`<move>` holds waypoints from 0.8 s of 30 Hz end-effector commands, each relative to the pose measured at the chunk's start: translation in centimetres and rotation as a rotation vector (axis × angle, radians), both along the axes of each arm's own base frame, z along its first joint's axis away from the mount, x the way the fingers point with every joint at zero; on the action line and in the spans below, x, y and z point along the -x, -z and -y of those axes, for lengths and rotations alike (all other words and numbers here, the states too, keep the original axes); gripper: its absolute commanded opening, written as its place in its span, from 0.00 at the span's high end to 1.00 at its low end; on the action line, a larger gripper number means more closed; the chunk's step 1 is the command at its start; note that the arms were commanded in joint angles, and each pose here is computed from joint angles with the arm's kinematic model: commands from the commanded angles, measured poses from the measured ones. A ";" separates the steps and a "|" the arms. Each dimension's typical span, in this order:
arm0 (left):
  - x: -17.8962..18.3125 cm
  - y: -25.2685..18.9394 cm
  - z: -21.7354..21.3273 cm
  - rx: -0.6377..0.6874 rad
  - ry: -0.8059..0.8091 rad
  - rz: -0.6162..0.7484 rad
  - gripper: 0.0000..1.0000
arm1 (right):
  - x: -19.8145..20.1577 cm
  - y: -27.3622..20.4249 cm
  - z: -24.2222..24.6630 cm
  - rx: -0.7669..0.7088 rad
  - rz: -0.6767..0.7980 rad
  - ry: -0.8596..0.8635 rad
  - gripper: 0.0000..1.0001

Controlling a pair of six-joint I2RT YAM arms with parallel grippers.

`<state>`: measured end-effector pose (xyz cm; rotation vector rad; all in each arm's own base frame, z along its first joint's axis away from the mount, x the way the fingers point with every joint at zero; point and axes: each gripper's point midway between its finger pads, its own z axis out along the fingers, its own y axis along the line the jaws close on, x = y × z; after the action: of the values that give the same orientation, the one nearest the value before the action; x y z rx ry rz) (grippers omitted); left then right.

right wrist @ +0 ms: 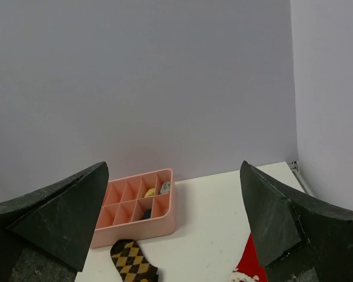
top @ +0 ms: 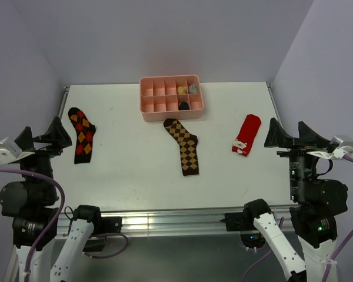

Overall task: Roll the socks
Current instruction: Adjust the sock at the center of the board.

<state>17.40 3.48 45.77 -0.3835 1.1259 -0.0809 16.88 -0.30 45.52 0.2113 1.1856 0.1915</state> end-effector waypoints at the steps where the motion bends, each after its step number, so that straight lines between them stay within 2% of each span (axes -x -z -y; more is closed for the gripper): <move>1: -0.5 -0.1 0.6 0.011 0.034 0.010 0.00 | -0.1 -0.5 -0.2 0.007 0.016 -0.010 0.00; 9: -2.3 1.6 2.2 0.043 0.115 -0.038 0.01 | -2.8 2.0 -3.0 -0.017 -0.113 -0.124 0.00; 16: -6.0 6.4 4.6 0.075 0.217 -0.195 0.00 | -7.4 8.4 -8.3 -0.047 -0.419 -0.325 0.00; 24: -9.7 12.7 7.6 0.097 0.345 -0.403 0.00 | -12.2 18.6 -12.5 -0.005 -0.770 -0.380 0.00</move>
<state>26.53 -2.42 34.45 -0.3261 1.5347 -0.2912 28.66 10.02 30.49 0.0905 1.8689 0.4374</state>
